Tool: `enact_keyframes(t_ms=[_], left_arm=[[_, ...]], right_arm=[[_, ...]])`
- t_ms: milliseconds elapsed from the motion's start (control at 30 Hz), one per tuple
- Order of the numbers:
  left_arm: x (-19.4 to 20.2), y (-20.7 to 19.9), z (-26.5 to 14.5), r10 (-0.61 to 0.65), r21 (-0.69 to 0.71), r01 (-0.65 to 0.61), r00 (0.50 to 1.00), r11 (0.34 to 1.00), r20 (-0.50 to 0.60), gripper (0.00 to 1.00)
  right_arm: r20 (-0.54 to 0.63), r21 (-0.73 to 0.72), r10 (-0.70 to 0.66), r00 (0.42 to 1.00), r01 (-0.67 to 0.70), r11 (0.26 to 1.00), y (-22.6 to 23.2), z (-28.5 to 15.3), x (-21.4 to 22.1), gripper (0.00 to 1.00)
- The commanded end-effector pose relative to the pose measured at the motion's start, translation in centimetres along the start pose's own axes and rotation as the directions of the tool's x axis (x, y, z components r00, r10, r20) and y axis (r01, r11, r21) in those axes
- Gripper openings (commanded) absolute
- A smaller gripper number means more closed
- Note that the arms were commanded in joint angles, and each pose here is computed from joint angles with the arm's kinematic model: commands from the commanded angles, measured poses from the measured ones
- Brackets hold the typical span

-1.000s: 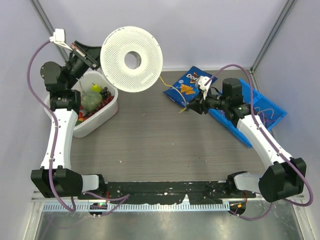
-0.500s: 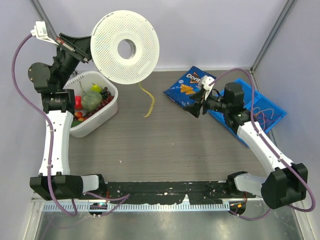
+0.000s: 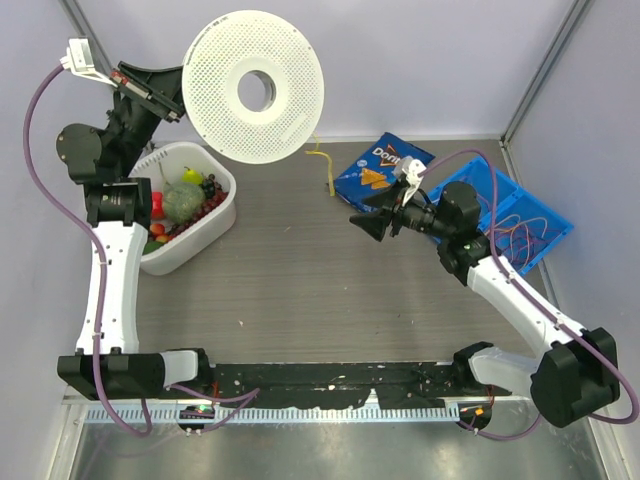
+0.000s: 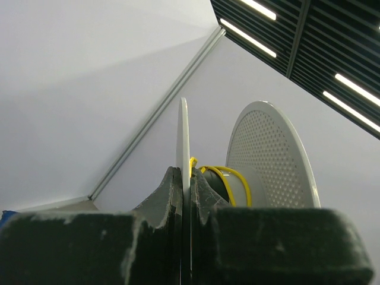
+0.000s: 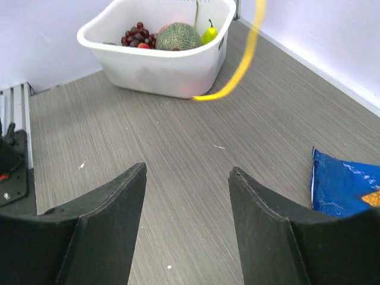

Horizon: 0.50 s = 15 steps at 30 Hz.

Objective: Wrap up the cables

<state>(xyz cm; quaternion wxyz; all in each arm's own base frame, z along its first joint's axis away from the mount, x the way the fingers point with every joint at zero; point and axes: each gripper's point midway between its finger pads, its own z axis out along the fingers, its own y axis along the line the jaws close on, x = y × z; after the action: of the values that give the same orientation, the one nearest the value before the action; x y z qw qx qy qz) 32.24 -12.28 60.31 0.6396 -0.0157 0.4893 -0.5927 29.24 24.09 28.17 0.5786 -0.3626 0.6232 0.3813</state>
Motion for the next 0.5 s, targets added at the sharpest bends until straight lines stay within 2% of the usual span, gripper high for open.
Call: enact_keyframes(t_ms=[0, 167, 267, 367, 467], left_arm=[[-2.2, -3.7, -0.3, 0.031, 0.058, -0.037, 0.994, 0.998, 0.102, 0.00], [-2.2, -3.4, -0.4, 0.025, 0.043, -0.030, 0.994, 0.999, 0.108, 0.00], [-2.0, -3.4, -0.6, 0.028, 0.042, -0.032, 0.994, 0.999, 0.104, 0.00], [-1.9, -3.3, -0.7, 0.028, 0.040, -0.032, 0.994, 0.999, 0.103, 0.00], [-1.8, -3.3, -0.7, 0.024, 0.039, -0.028, 0.995, 0.999, 0.102, 0.00]], right_arm=[[0.120, 0.021, 0.045, 0.992, -0.048, 0.999, 0.1, 1.3, -3.1, 0.62], [0.121, -0.007, 0.128, 0.984, -0.128, 0.992, 1.3, 3.0, -3.4, 0.62], [0.112, 0.009, 0.239, 0.965, -0.241, 0.970, 0.9, 4.0, -3.1, 0.63], [0.120, -0.006, 0.402, 0.908, -0.404, 0.915, 0.9, 4.8, -4.0, 0.67], [0.141, -0.034, 0.508, 0.850, -0.509, 0.860, 1.2, 5.2, -4.5, 0.68]])
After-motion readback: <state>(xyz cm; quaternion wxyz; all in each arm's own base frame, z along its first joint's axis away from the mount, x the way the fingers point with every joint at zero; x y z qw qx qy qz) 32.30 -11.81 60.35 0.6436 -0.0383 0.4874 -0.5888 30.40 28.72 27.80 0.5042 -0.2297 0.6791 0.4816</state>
